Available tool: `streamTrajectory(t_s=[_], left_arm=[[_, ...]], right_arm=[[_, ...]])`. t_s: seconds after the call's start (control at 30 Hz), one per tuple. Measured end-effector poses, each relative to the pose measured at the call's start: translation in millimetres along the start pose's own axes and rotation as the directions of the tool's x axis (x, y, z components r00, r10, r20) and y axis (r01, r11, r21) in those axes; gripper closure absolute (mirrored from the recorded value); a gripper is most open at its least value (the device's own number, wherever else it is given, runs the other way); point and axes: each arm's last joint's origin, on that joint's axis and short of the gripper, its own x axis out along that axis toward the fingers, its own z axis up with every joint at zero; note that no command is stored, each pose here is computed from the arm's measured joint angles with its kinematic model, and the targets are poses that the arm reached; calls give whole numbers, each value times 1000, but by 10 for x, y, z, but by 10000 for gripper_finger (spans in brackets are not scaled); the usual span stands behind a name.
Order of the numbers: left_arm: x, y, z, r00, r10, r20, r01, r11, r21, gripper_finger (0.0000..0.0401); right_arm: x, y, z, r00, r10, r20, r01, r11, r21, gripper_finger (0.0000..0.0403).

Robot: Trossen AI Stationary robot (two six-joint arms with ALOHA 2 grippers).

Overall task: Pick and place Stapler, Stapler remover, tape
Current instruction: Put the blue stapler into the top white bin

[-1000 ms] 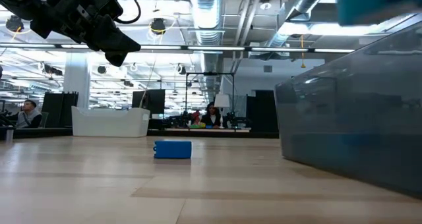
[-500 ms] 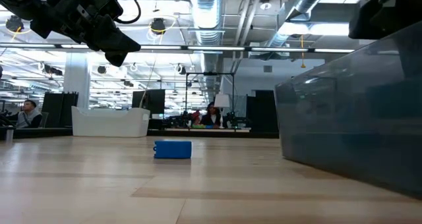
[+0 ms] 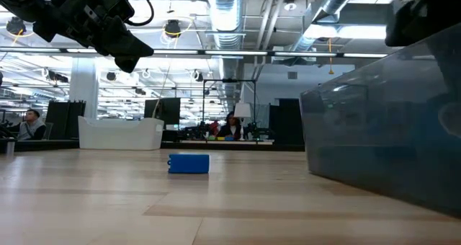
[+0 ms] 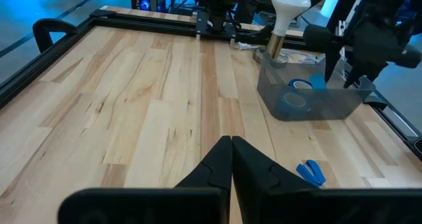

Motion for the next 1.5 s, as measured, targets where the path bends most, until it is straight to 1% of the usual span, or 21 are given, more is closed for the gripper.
streamTrajectory(t_s=[0.13, 0.27, 0.43, 0.57, 0.67, 0.77, 0.83, 0.9, 1.0, 1.03, 1.1, 1.17, 1.2, 1.3, 1.33, 1.37, 1.43, 1.47, 1.5], left_arm=[[0, 0, 0, 1000, 0, 0, 0, 1000, 0, 398], [0, 0, 0, 1000, 0, 0, 0, 1000, -1, 398], [0, -1, 0, 1000, 0, 0, 0, 1000, -2, 398], [0, 0, -2, 1000, 0, -2, 0, 1000, -3, 398], [0, 0, -2, 1000, 0, -2, 0, 1000, -2, 398], [0, 0, -2, 1000, 0, -2, 0, 1000, -1, 398], [0, 0, -2, 1000, 0, -2, 0, 1000, -1, 398], [0, 0, -2, 1000, 0, -2, 0, 1000, -2, 398], [0, 0, -2, 1000, 0, -2, 0, 1000, -3, 398], [0, 0, -2, 1000, 0, -2, 0, 1000, -3, 398], [0, 0, -2, 1000, 0, -2, 0, 1000, -3, 398], [0, 0, -2, 1000, 0, -2, 0, 1000, -3, 398], [0, 0, -2, 1000, 0, -2, 0, 1000, -3, 398], [0, 0, -2, 1000, -1, -2, 1, 1000, -4, 398], [1, -1, -2, 1000, -1, -2, 1, 1000, -3, 398], [1, -1, -2, 1000, -1, -2, 1, 1000, -3, 398], [1, -2, -2, 1000, -1, -2, 1, 1000, -3, 398], [0, -1, -2, 1000, -1, -2, 1, 1000, -3, 398], [0, -2, -2, 1000, -1, -2, 1, 1000, -3, 398]], right_arm=[[-168, -83, 209, 999, 36, -17, -36, 999, 41, 226], [-372, -140, 429, 996, 83, 29, -84, 996, 21, 238], [-579, -211, 651, 986, 119, 115, -116, 993, -27, 259], [-614, -275, 773, 978, 126, 165, -116, 991, -67, 275], [-615, -338, 856, 974, 132, 183, -109, 986, -129, 284], [-610, -452, 947, 975, 103, 196, -61, 975, -211, 290], [-605, -566, 1023, 974, 40, 224, 20, 966, -258, 294], [-599, -711, 1092, 970, -46, 239, 123, 940, -318, 300], [-591, -967, 1188, 961, -164, 222, 249, 863, -440, 320], [-590, -1060, 1232, 958, -188, 215, 271, 840, -470, 332], [-555, -1265, 1332, 959, -208, 193, 280, 810, -516, 362], [-514, -1491, 1424, 959, -229, 168, 284, 793, -538, 391], [-495, -1596, 1464, 958, -238, 159, 286, 787, -546, 395], [-412, -1904, 1562, 956, -260, 136, 292, 795, -532, 389], [-374, -1988, 1571, 961, -253, 115, 274, 803, -530, 390], [-340, -2057, 1575, 970, -227, 90, 240, 816, -526, 394], [-301, -2184, 1567, 989, -137, 61, 149, 845, -514, 400], [-293, -2234, 1551, 994, -86, 69, 109, 853, -510, 400], [-297, -2269, 1537, 994, -38, 106, 87, 856, -509, 399]])
